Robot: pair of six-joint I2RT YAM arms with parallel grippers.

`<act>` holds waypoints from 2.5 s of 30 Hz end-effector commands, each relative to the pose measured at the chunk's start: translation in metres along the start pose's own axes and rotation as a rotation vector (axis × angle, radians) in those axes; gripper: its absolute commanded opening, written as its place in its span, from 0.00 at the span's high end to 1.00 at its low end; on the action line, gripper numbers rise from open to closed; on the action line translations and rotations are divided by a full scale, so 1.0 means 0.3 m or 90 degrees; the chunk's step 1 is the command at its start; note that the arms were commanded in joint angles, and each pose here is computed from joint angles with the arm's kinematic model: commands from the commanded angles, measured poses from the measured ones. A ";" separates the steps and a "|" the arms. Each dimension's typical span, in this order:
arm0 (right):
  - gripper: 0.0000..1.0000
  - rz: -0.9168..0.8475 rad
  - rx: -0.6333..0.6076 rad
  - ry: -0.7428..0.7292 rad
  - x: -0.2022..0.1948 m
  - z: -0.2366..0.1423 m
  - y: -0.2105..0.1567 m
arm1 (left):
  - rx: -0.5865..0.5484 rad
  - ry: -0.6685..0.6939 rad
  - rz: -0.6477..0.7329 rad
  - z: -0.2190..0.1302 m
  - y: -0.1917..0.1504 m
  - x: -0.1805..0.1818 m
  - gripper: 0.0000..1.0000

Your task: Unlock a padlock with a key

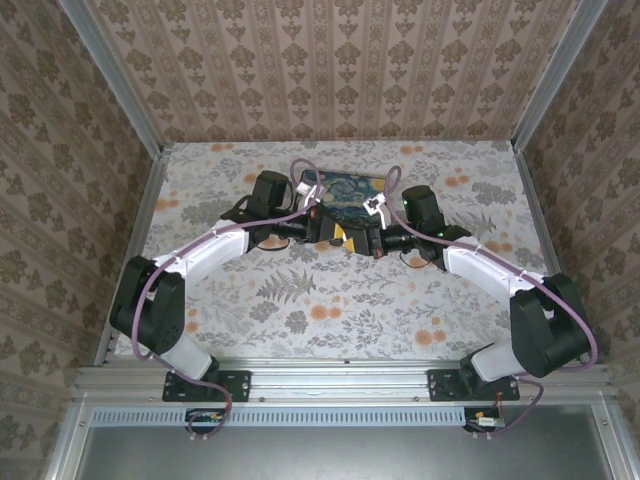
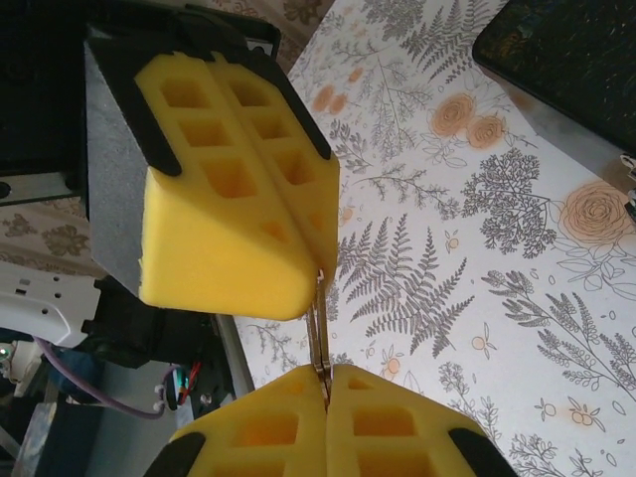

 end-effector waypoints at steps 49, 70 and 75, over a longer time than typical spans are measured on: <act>1.00 0.000 0.012 0.028 0.015 0.015 -0.012 | 0.000 -0.004 0.023 -0.019 0.002 -0.031 0.69; 1.00 0.002 0.012 0.037 0.016 0.030 -0.010 | 0.021 -0.006 0.026 0.007 -0.010 -0.031 0.74; 1.00 0.000 0.010 0.037 0.018 0.028 -0.008 | 0.022 -0.006 0.026 0.008 -0.014 -0.032 0.80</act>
Point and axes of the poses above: each hand's point on the last joint's axis, 136 mm out from that joint toward the fingers, its own z axis out along the fingers, its own x axis along the line the jaws close on, y = z × x, the point moved 10 cm from there along -z, back along the fingers, and after that the axes turned 1 degree about -z, right-handed, at the moved point
